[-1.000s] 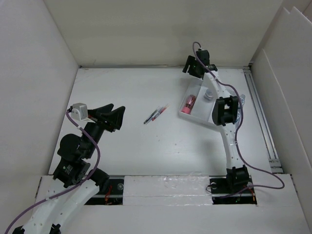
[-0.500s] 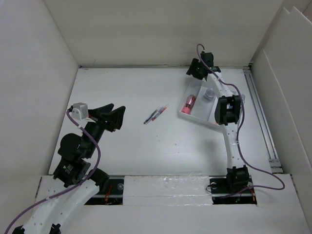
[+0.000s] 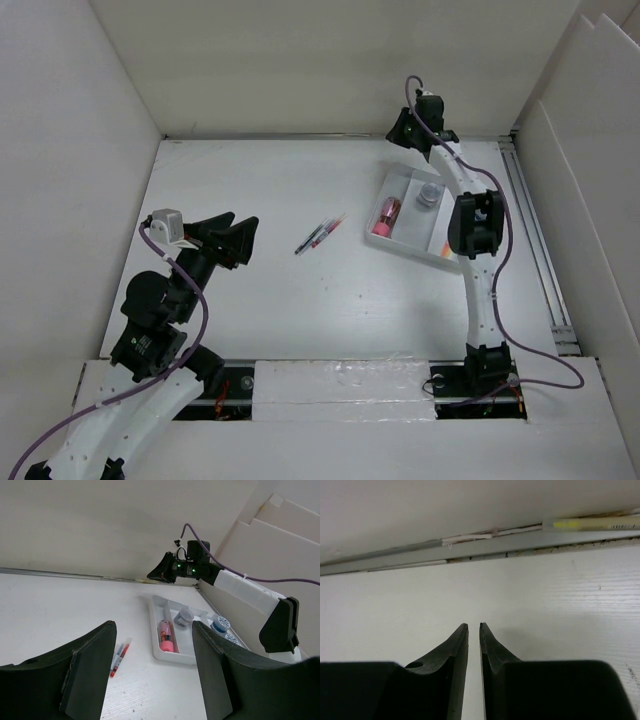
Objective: Organize the desk
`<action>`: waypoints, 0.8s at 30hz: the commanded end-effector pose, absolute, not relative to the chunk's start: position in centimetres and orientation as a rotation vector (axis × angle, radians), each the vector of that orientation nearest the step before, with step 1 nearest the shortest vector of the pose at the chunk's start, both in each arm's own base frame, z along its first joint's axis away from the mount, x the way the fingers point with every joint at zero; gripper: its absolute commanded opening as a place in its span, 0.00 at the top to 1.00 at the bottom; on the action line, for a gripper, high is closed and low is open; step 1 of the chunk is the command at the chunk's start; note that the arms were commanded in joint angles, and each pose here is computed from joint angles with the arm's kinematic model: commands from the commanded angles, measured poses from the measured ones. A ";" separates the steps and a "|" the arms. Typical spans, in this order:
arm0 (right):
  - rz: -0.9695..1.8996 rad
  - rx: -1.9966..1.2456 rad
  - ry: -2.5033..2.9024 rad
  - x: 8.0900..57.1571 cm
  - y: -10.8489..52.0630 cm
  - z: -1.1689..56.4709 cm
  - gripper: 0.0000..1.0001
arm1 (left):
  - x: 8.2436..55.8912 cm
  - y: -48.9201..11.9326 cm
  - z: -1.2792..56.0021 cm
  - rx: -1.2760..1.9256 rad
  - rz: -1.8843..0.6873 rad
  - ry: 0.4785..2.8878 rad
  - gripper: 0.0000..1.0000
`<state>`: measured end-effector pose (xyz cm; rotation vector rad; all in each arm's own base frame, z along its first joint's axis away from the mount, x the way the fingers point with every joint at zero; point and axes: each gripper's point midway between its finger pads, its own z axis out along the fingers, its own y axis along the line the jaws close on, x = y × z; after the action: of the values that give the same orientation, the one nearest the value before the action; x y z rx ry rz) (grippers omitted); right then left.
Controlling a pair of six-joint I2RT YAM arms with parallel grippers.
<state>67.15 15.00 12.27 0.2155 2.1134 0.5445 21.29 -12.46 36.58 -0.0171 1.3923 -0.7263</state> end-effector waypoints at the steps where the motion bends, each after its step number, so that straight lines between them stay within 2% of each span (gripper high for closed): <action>1: 0.545 0.241 2.033 67.8 13.5 15.9 0.79 | 21.3 -12.3 37.6 -0.018 -0.725 1.354 0.42; 2: 0.579 0.217 2.021 67.3 14.0 16.8 0.79 | 21.4 -12.3 37.6 -0.019 -0.722 1.355 0.42; 3: 0.637 0.185 2.068 66.0 15.4 15.0 0.81 | 21.3 -12.3 37.6 -0.018 -0.724 1.352 0.42; 6: 0.723 0.062 2.004 63.4 20.0 18.9 0.82 | 21.5 -12.4 37.4 -0.018 -0.723 1.362 0.42; 8: 0.745 -0.029 2.014 60.0 24.1 18.5 0.82 | 21.5 -12.5 37.4 -0.012 -0.724 1.363 0.42; 9: 0.750 -0.057 1.944 58.2 25.1 22.5 0.82 | 21.4 -12.5 37.5 -0.014 -0.726 1.360 0.42; 10: 0.757 -0.083 1.907 57.0 26.1 23.7 0.81 | 21.4 -12.5 37.4 -0.014 -0.726 1.360 0.42; 11: 0.754 -0.084 1.976 54.6 26.8 21.0 0.80 | 21.4 -12.6 37.4 -0.009 -0.731 1.362 0.42; 12: 0.787 -0.115 1.907 52.0 28.8 24.4 0.75 | 21.4 -12.6 37.4 -0.010 -0.735 1.363 0.42; 13: 0.820 -0.112 1.891 50.4 29.7 24.8 0.73 | 21.3 -12.8 37.2 -0.004 -0.738 1.366 0.42; 14: 0.825 -0.103 1.967 47.9 30.0 21.3 0.68 | 21.2 -12.7 37.4 -0.006 -0.744 1.359 0.42; 16: 0.852 -0.127 1.985 42.3 32.7 19.9 0.47 | 21.2 -12.8 37.3 -0.005 -0.745 1.362 0.42; 17: 0.856 -0.118 1.994 41.4 32.2 19.5 0.42 | 21.3 -12.8 37.3 -0.004 -0.746 1.363 0.42; 20: 0.833 -0.112 2.039 37.5 33.4 18.0 0.36 | 21.5 -13.0 37.1 -0.002 -0.744 1.373 0.42; 21: 0.785 -0.092 2.108 35.8 33.2 15.4 0.36 | 21.5 -13.0 37.2 -0.004 -0.742 1.373 0.42; 24: 0.712 -0.053 2.156 36.1 32.4 13.2 0.36 | 21.5 -12.9 37.2 -0.004 -0.739 1.374 0.42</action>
<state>34.26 34.73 15.89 -0.2101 2.1261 0.8539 21.49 -12.67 36.33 -0.0109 1.4035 -0.7248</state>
